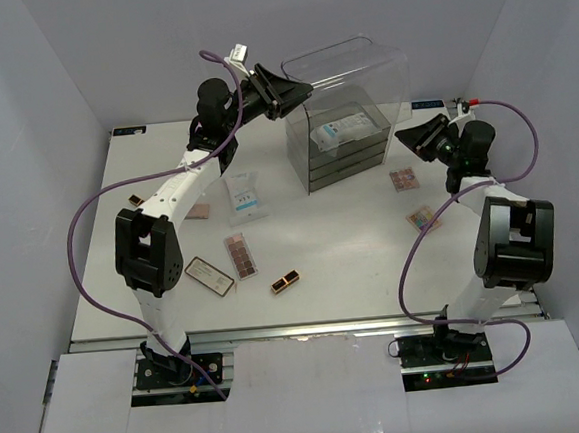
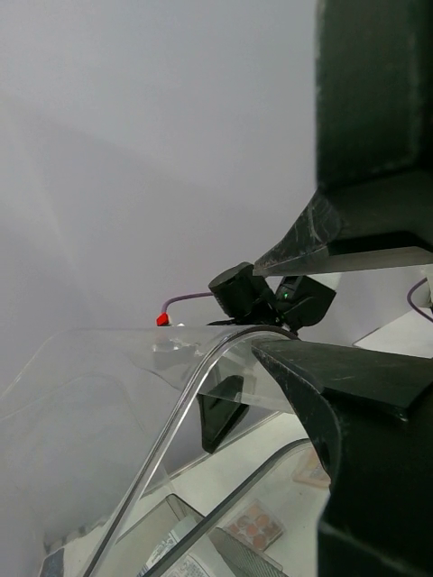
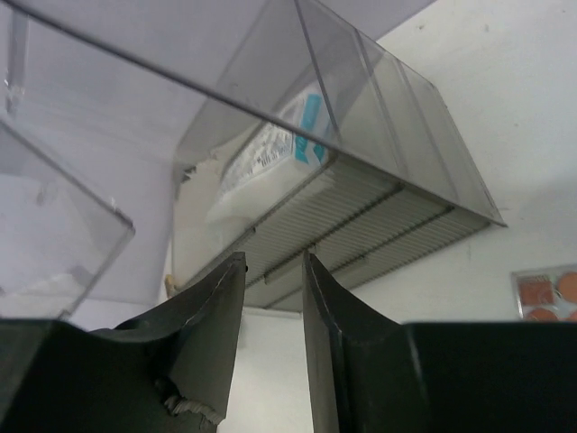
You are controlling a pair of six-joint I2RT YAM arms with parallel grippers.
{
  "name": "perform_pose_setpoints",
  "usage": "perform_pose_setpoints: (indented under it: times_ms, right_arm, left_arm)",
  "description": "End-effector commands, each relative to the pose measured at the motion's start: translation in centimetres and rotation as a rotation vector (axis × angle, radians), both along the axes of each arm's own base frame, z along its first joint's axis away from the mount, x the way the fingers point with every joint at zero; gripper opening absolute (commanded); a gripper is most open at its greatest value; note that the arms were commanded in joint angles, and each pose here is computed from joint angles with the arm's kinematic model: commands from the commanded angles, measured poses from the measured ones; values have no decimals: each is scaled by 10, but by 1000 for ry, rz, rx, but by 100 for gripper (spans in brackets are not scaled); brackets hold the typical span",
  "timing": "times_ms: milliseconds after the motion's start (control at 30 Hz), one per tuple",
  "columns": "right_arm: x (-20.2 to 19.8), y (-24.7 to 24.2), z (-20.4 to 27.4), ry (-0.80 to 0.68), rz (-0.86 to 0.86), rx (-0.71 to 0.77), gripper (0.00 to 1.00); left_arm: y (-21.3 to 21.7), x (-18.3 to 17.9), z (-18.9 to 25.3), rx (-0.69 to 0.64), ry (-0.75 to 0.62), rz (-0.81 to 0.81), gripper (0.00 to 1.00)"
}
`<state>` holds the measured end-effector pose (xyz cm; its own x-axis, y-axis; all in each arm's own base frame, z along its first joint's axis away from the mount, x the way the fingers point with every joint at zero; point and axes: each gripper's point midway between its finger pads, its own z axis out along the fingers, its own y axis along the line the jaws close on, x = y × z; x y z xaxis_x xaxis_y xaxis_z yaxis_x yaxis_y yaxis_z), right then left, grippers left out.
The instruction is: Organize the makeup
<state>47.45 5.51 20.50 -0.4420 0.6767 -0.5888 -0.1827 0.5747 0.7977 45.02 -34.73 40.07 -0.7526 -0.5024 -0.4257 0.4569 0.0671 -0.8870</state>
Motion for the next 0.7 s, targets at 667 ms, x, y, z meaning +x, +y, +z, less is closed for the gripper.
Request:
perform_pose_setpoints:
  times_ms: [667]
  right_arm:
    - [14,22,101,-257,139,388,39]
  left_arm:
    - [7,-37,57,-58,-119,-51,48]
